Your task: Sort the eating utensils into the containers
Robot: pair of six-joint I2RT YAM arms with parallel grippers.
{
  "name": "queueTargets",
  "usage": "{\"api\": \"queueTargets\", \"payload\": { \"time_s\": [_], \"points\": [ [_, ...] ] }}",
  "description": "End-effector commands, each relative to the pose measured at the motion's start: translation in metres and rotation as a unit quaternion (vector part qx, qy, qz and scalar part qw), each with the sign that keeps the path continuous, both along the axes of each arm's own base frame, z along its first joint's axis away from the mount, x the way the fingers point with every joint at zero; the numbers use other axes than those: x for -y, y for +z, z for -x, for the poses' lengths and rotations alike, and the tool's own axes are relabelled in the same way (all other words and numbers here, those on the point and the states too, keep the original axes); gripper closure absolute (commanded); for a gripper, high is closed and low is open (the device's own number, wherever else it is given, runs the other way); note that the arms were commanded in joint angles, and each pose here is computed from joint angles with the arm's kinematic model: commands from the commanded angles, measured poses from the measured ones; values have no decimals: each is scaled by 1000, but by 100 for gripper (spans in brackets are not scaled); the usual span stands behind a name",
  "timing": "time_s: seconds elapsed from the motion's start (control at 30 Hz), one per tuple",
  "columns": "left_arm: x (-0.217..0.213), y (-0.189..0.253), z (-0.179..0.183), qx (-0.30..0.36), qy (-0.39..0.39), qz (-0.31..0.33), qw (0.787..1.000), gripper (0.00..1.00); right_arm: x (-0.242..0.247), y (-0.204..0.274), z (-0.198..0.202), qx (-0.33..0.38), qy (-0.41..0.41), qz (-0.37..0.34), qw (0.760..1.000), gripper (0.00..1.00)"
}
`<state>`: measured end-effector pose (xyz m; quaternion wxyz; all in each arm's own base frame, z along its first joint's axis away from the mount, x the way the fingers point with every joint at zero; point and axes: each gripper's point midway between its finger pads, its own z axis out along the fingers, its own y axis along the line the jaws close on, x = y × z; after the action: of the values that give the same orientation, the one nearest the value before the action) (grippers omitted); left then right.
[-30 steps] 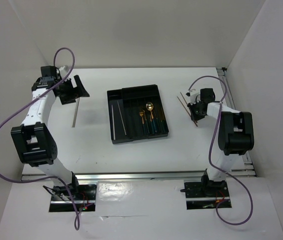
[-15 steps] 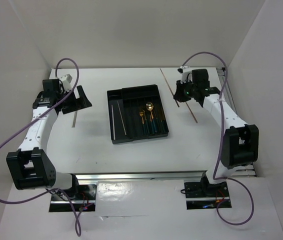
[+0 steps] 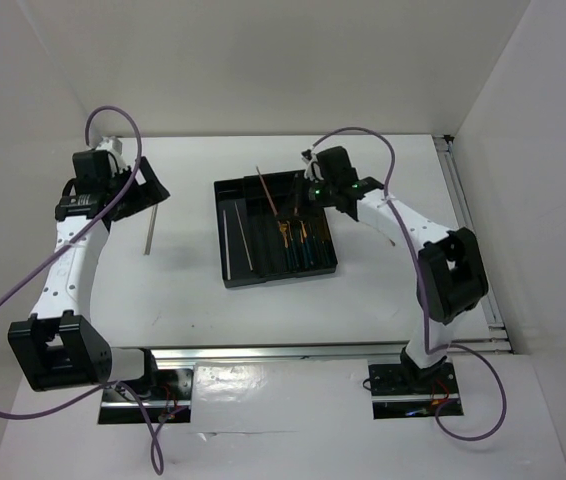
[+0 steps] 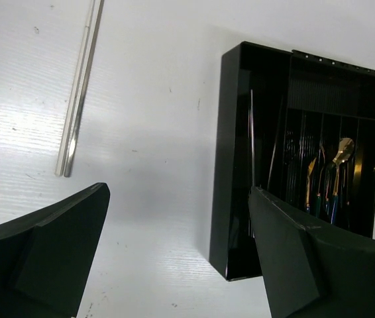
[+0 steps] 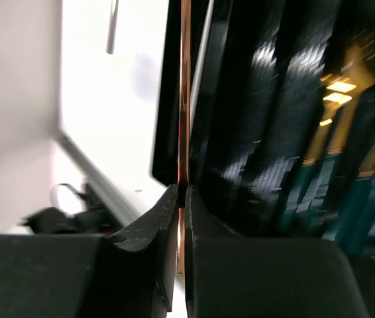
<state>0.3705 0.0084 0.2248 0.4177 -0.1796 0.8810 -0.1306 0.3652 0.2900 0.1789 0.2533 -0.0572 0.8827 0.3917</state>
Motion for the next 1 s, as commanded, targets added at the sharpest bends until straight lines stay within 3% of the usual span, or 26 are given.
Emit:
{"api": "queueTargets", "payload": {
  "time_s": [0.0,0.27,0.7,0.97],
  "points": [
    [-9,17,-2,20,30,-4,999,0,-30,20,-8,-51,-38,-73,995,100],
    [-10,18,-1,24,38,-4,999,0,-53,-14,-13,-162,-49,-88,982,100],
    [-10,20,4,39,32,-14,999,0,-112,-24,9,-174,7,-97,980,100],
    [-10,20,4,39,32,-14,999,0,-121,-47,15,-210,-25,-63,975,100]
  ]
}}
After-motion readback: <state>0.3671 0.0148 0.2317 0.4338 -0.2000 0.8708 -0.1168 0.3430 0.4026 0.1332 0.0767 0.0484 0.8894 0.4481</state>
